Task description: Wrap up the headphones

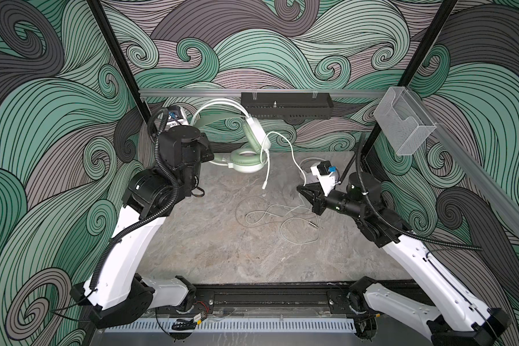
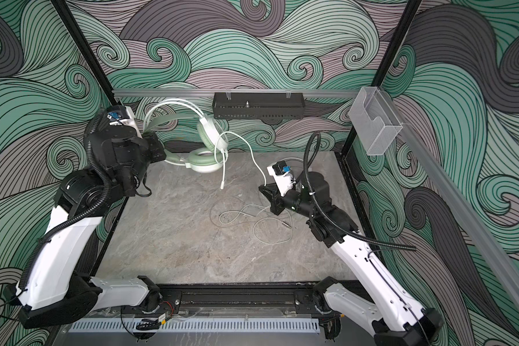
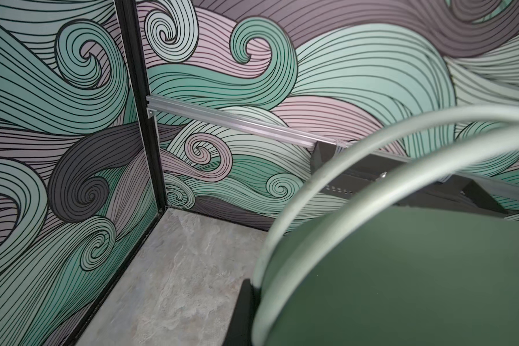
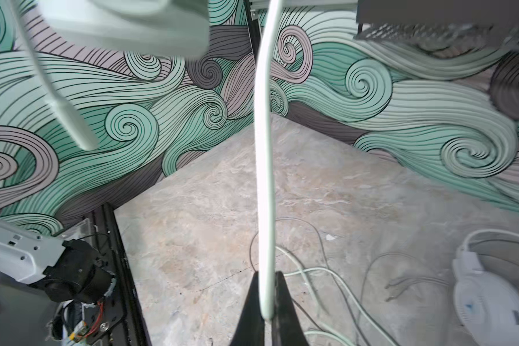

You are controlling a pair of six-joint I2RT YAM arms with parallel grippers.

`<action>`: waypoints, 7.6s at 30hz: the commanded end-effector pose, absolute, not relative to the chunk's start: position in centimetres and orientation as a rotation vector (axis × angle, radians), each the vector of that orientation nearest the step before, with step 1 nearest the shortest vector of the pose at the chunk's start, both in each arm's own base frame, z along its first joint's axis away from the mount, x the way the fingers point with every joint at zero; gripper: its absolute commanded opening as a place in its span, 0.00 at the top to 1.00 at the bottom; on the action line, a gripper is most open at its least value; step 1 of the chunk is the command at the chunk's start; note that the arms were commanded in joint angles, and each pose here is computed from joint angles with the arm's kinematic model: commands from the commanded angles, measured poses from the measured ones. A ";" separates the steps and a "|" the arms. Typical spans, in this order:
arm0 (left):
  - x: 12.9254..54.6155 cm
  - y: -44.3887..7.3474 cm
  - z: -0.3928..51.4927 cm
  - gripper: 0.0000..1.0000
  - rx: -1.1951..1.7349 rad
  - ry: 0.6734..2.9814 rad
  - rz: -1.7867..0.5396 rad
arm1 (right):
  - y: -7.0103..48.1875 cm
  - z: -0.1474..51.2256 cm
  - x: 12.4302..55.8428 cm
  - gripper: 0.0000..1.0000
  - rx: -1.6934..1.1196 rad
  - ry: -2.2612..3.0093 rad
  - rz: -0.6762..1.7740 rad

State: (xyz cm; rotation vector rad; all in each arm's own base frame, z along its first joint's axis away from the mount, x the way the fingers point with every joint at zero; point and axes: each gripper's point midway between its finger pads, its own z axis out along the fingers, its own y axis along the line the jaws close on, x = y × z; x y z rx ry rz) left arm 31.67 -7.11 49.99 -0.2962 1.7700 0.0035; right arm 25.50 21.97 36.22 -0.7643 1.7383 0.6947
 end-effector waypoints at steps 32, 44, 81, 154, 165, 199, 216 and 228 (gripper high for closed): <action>36.0 -2.1 52.0 1.00 -0.586 1.614 -0.285 | 31.1 21.4 7.5 1.00 -1.831 1.810 0.749; 34.5 -0.6 55.3 1.00 -0.594 1.543 -0.358 | 24.8 20.2 18.6 1.00 -1.178 2.195 0.629; 31.0 -12.2 37.5 1.00 0.056 2.033 -0.363 | 26.5 43.9 30.1 1.00 -1.078 1.713 -0.091; 28.1 -16.1 53.4 1.00 -0.383 1.630 -1.206 | 27.4 36.6 26.3 0.14 -0.759 1.589 1.128; 28.9 -16.4 52.9 1.00 -0.408 1.644 -1.205 | 30.9 34.1 26.4 0.14 -0.804 1.608 1.251; 29.8 -17.3 53.8 1.00 -0.439 1.616 -1.286 | 39.5 23.8 28.9 0.18 -0.801 1.764 1.534; 29.8 -17.0 53.5 1.00 -0.463 1.614 -1.281 | 40.5 20.8 28.4 0.55 -0.836 1.825 1.586; 30.2 -14.2 51.8 1.00 -0.603 1.597 -1.168 | 37.8 18.9 25.6 1.00 -0.958 1.974 1.396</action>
